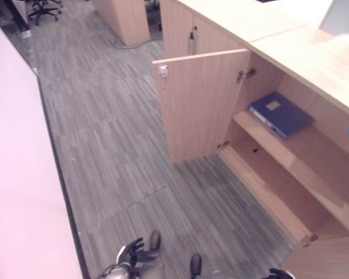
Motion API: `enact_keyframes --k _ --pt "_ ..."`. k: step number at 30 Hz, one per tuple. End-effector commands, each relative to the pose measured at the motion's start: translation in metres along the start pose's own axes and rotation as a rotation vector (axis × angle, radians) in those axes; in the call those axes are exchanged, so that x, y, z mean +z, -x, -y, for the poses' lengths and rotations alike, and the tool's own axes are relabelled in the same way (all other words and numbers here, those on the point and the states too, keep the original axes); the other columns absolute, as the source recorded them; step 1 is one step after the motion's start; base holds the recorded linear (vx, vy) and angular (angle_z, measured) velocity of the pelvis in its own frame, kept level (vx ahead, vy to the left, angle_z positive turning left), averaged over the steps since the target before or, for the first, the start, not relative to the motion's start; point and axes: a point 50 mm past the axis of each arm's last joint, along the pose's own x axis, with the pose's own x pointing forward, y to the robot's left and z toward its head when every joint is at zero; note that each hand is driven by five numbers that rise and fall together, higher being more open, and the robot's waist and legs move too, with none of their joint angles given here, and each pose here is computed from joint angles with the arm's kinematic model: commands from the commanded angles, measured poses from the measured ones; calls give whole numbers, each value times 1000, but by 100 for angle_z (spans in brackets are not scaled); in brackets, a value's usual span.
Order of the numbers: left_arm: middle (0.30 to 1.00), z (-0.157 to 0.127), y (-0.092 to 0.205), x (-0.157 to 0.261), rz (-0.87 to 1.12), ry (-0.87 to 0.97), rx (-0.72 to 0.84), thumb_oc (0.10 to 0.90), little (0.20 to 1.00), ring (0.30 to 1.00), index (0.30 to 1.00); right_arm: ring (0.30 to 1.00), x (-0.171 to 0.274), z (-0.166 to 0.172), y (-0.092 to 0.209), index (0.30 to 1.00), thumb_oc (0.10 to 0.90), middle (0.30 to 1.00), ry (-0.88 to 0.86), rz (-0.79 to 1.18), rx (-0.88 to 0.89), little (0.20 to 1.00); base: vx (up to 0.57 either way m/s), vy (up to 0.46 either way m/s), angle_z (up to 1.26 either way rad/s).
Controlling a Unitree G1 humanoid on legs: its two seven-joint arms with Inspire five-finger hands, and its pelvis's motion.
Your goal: Put the empty folder in the office cabinet
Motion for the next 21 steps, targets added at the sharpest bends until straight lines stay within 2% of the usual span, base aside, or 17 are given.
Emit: enact_keyframes --k 1,6,12,16,21 --pt "900 -9 4 8 83 -24 9 800 900 900 900 900 -4 14 1 900 800 900 9 9 -39 900 224 278 -158" --pt "900 -14 6 17 132 -88 -21 800 900 900 900 900 0 14 0 900 800 900 55 6 -22 900 169 272 -100" --pt "900 -20 12 27 195 59 -54 800 900 900 900 900 16 6 -1 900 800 900 -35 60 7 900 62 234 -75" --pt "900 -21 16 33 230 71 -80 800 900 900 900 900 22 3 -1 900 800 900 -68 94 19 900 65 138 -81" --pt "900 -17 18 41 260 72 -115 800 900 900 900 900 47 -6 1 900 800 900 -28 183 49 900 131 110 -79"
